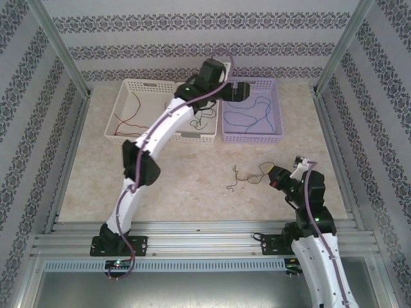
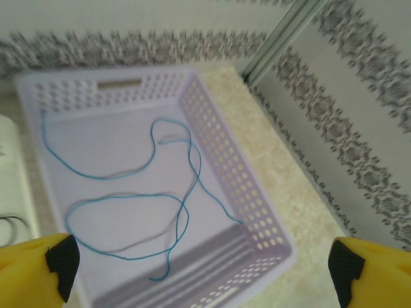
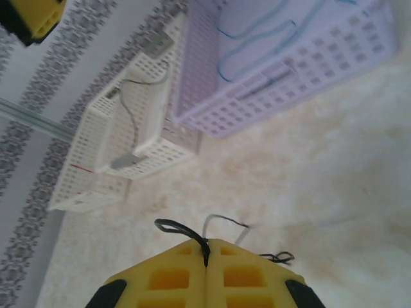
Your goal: Untangle the cables
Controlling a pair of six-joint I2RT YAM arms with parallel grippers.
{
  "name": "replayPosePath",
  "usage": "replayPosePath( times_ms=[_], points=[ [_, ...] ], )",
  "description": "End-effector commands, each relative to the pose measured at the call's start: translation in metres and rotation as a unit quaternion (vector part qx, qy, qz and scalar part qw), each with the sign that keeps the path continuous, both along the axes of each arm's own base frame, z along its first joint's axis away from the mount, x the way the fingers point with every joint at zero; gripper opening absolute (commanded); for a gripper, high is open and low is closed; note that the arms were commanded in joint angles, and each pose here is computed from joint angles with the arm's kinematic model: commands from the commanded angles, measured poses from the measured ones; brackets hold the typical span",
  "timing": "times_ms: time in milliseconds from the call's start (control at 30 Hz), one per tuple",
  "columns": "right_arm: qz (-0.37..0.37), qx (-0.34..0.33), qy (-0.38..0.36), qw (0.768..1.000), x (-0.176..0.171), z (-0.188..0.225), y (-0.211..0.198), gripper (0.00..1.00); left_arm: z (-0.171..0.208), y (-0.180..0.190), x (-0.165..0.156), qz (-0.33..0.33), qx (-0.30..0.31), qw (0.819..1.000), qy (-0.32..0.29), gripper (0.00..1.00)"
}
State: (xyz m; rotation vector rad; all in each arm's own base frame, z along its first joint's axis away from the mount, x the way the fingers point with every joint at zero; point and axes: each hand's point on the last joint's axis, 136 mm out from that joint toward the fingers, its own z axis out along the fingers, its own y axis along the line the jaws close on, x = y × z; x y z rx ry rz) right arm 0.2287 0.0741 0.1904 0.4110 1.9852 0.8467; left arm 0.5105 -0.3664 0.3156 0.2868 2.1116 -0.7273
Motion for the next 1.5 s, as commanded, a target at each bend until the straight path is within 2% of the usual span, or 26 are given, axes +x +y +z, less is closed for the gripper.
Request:
replayPosePath(
  times_ms=[0, 167, 333, 533, 700, 867, 1000, 1200, 1467],
  points=[
    [0.036, -0.008, -0.044, 0.998, 0.010, 0.049, 0.013, 0.00, 0.051, 0.043, -0.036, 0.028, 0.032, 0.998, -0.052, 1.00],
    [0.105, -0.043, -0.074, 0.991, 0.026, 0.114, 0.048, 0.00, 0.062, 0.101, -0.091, 0.069, 0.036, 0.993, -0.094, 1.00],
    [0.151, -0.091, -0.110, 0.978, 0.046, 0.184, 0.089, 0.00, 0.053, 0.163, -0.148, 0.120, 0.054, 0.985, -0.113, 1.00],
    [0.194, -0.083, -0.141, 0.967, 0.081, 0.256, 0.136, 0.00, 0.034, 0.225, -0.201, 0.175, 0.084, 0.973, -0.126, 1.00],
    [0.211, -0.079, -0.161, 0.961, 0.112, 0.295, 0.168, 0.00, 0.016, 0.269, -0.229, 0.227, 0.115, 0.956, -0.143, 1.00],
    [0.209, -0.077, -0.180, 0.958, 0.146, 0.316, 0.189, 0.00, 0.006, 0.293, -0.243, 0.265, 0.119, 0.942, -0.167, 1.00],
    [0.206, -0.090, -0.174, 0.959, 0.182, 0.312, 0.204, 0.00, 0.004, 0.294, -0.245, 0.269, 0.104, 0.941, -0.176, 1.00],
    [0.211, -0.094, -0.157, 0.960, 0.228, 0.292, 0.227, 0.00, -0.007, 0.292, -0.240, 0.266, 0.124, 0.941, -0.168, 1.00],
    [0.201, -0.137, -0.064, 0.968, 0.294, 0.180, 0.232, 0.00, -0.008, 0.297, -0.239, 0.274, 0.142, 0.936, -0.167, 1.00]
  ],
)
